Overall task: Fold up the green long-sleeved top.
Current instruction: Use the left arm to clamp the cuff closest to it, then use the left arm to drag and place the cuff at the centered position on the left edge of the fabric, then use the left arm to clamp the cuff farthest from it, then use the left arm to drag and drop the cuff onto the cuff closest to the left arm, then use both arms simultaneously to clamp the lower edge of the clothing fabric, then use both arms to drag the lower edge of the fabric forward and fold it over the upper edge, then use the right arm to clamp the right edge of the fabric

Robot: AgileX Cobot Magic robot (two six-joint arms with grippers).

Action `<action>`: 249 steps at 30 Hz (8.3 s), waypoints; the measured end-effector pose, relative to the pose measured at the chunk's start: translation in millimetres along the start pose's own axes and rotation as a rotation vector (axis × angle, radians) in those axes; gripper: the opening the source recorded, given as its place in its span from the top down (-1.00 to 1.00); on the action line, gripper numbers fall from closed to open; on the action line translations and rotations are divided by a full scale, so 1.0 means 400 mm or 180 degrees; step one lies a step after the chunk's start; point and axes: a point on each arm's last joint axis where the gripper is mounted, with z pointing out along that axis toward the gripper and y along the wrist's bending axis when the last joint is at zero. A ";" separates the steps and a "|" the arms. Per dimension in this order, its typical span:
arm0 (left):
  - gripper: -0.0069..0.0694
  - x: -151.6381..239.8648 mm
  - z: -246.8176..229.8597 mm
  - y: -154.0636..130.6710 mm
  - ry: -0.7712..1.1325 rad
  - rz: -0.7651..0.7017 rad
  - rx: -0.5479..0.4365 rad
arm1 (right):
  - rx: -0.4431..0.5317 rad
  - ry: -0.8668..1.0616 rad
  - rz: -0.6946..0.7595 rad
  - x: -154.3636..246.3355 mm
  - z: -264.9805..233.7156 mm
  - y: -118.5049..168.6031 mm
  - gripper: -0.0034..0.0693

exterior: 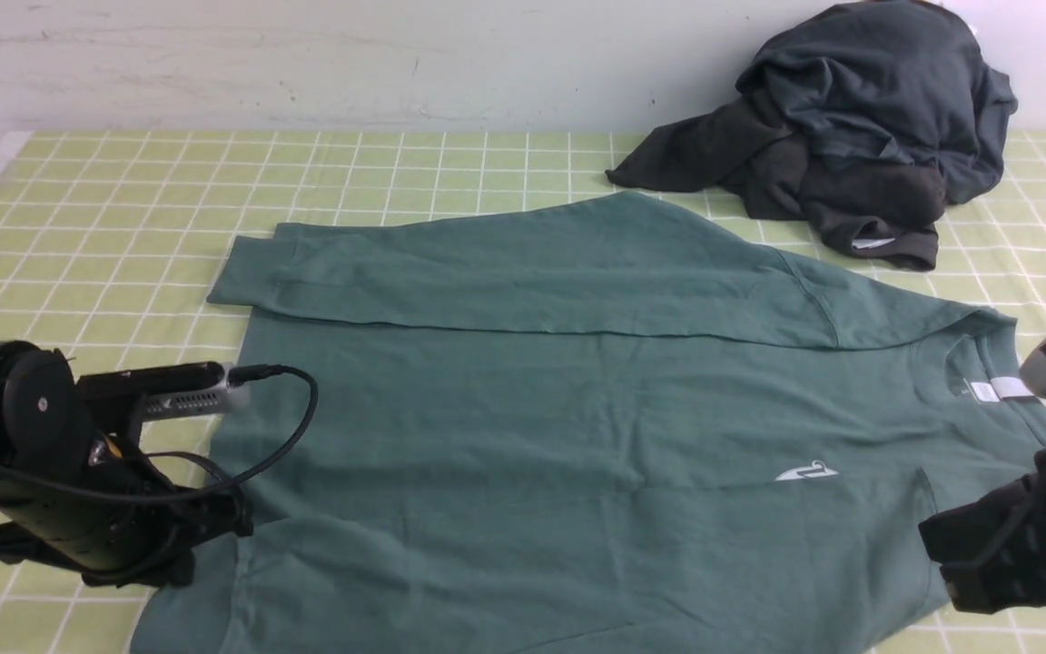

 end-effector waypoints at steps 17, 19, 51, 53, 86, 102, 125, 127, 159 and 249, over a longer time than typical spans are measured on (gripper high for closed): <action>0.78 -0.229 -0.205 -0.095 -0.1056 0.0700 0.0006 | -0.0005 -0.0002 -0.0048 0.000 0.000 0.000 0.94; 0.78 -0.266 -0.155 -0.097 -0.0920 0.0776 -0.0107 | -0.0005 -0.0002 -0.0048 0.000 0.000 0.000 0.94; 0.59 -0.646 0.201 0.003 -0.0520 0.0290 -0.0514 | -0.0003 -0.0002 -0.0158 0.000 0.000 0.000 0.94; 0.77 -0.639 0.163 -0.011 -0.0325 0.0441 -0.0549 | 0.0001 0.0000 -0.0171 0.000 0.000 0.000 0.94; 0.25 -0.196 -0.012 -0.057 0.1180 0.0812 -0.0579 | -0.0194 0.0057 -0.0033 0.004 0.000 0.014 0.94; -0.25 0.220 -0.028 -0.149 0.0709 0.3595 0.0104 | -0.0265 0.0032 -0.0154 0.003 -0.001 0.019 0.94; 0.80 0.234 -0.118 -0.125 -0.0194 0.3555 -0.0002 | -0.0729 -0.1090 -0.1341 -0.028 -0.108 0.091 0.94; 0.80 0.238 -0.134 -0.121 -0.0260 0.3499 0.0001 | -0.0517 -0.1290 -0.1789 -0.041 -0.112 0.085 0.91; 0.80 0.243 -0.189 -0.119 -0.0223 0.2936 0.0085 | -0.0022 0.0966 -0.2819 0.012 0.250 -0.094 0.89; 0.83 0.155 -0.383 -0.016 -0.1149 0.1214 -0.0079 | 0.0852 0.0712 0.1568 -0.347 0.296 -0.591 -0.32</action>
